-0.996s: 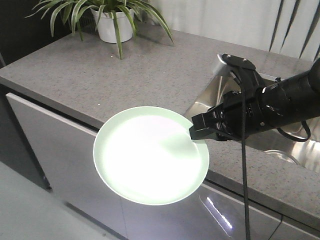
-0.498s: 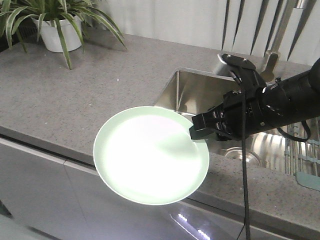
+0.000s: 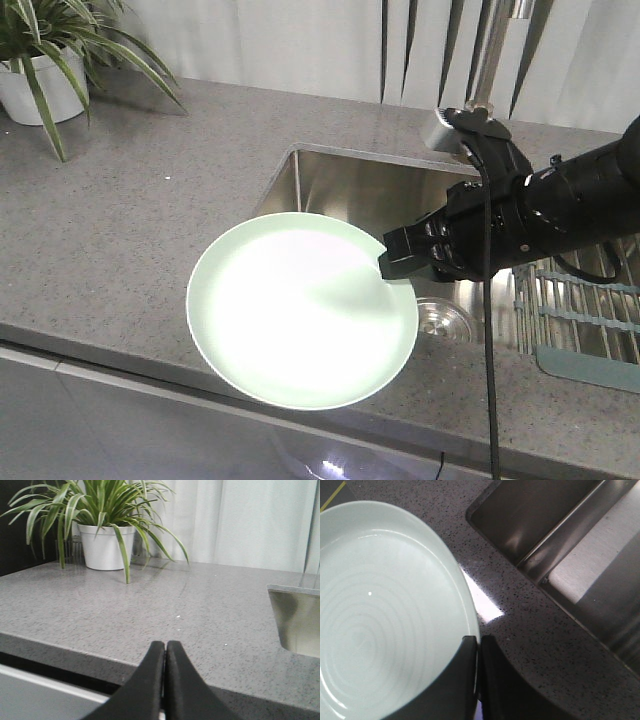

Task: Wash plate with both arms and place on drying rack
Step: 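Turn the base toward the sink counter with the plate, then position the held plate over the stainless steel sink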

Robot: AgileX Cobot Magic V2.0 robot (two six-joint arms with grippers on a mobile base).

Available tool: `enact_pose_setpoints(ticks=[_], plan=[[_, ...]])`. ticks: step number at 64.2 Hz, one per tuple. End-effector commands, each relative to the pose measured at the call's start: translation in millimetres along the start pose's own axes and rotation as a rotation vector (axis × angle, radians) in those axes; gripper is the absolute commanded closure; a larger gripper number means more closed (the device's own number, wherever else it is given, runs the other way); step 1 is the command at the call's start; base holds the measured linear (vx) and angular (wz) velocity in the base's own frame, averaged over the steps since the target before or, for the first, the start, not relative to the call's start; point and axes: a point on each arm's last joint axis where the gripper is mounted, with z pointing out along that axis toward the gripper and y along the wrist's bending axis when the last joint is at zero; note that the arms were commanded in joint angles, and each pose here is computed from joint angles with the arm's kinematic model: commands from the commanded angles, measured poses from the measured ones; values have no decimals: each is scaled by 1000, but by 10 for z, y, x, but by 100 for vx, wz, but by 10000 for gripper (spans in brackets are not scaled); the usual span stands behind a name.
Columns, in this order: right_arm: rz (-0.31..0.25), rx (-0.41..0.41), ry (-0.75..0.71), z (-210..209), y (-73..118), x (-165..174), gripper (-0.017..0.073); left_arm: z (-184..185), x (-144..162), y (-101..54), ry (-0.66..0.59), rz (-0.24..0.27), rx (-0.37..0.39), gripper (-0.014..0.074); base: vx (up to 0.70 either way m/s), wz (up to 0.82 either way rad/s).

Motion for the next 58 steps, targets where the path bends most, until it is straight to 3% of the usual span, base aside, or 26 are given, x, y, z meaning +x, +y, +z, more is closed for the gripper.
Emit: enact_pose_setpoints(ticks=[1, 58], plan=[[-11, -20, -90, -157, 101, -89, 566, -31, -172, -3, -117, -7, 1, 601, 6, -17], [-11, -20, -90, -157, 101, -89, 566, -31, -172, -3, -117, -7, 1, 601, 6, -14]])
